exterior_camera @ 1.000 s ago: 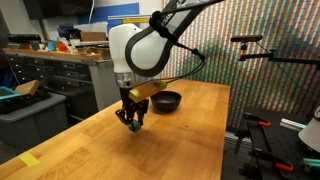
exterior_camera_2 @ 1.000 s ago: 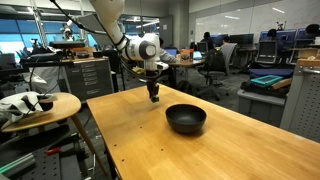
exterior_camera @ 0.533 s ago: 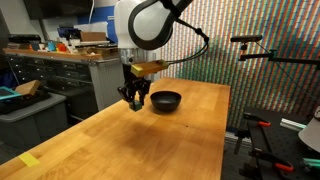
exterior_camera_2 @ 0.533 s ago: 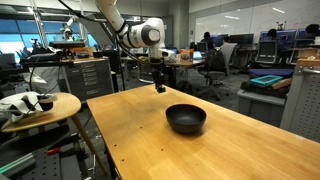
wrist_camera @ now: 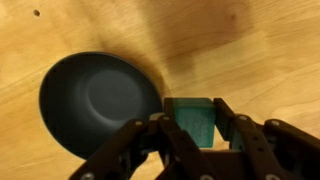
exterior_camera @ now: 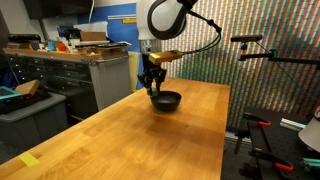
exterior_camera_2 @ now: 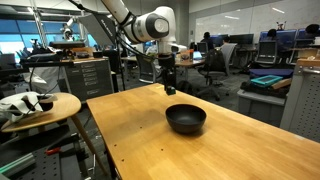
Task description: Put the green block in the bowl
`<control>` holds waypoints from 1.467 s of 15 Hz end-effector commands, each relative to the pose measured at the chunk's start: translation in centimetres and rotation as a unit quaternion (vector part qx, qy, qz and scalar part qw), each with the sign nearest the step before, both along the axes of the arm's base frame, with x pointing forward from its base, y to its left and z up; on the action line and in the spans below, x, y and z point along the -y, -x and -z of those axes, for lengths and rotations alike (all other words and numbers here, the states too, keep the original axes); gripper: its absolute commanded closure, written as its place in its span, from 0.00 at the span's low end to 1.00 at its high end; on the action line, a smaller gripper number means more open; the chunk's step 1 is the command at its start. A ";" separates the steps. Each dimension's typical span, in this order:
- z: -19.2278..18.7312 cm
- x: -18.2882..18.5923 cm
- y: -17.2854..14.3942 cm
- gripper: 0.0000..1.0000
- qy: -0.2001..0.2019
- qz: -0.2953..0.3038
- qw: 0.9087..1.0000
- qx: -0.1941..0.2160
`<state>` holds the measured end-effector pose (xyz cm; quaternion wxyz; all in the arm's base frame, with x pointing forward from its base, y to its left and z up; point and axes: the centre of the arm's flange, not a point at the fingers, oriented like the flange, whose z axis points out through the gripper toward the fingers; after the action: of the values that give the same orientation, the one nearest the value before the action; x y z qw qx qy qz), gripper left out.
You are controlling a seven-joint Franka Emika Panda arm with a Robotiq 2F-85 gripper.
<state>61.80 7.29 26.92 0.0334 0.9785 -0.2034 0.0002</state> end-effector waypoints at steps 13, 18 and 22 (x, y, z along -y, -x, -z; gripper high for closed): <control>6.8 9.9 1.9 0.82 -0.004 0.123 0.992 -0.011; 6.5 11.2 0.7 0.82 -0.008 0.140 0.990 0.010; 5.5 11.8 0.2 0.25 -0.016 0.148 0.989 0.019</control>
<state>60.66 -3.90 20.60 0.0253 0.9414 -0.3362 -0.0004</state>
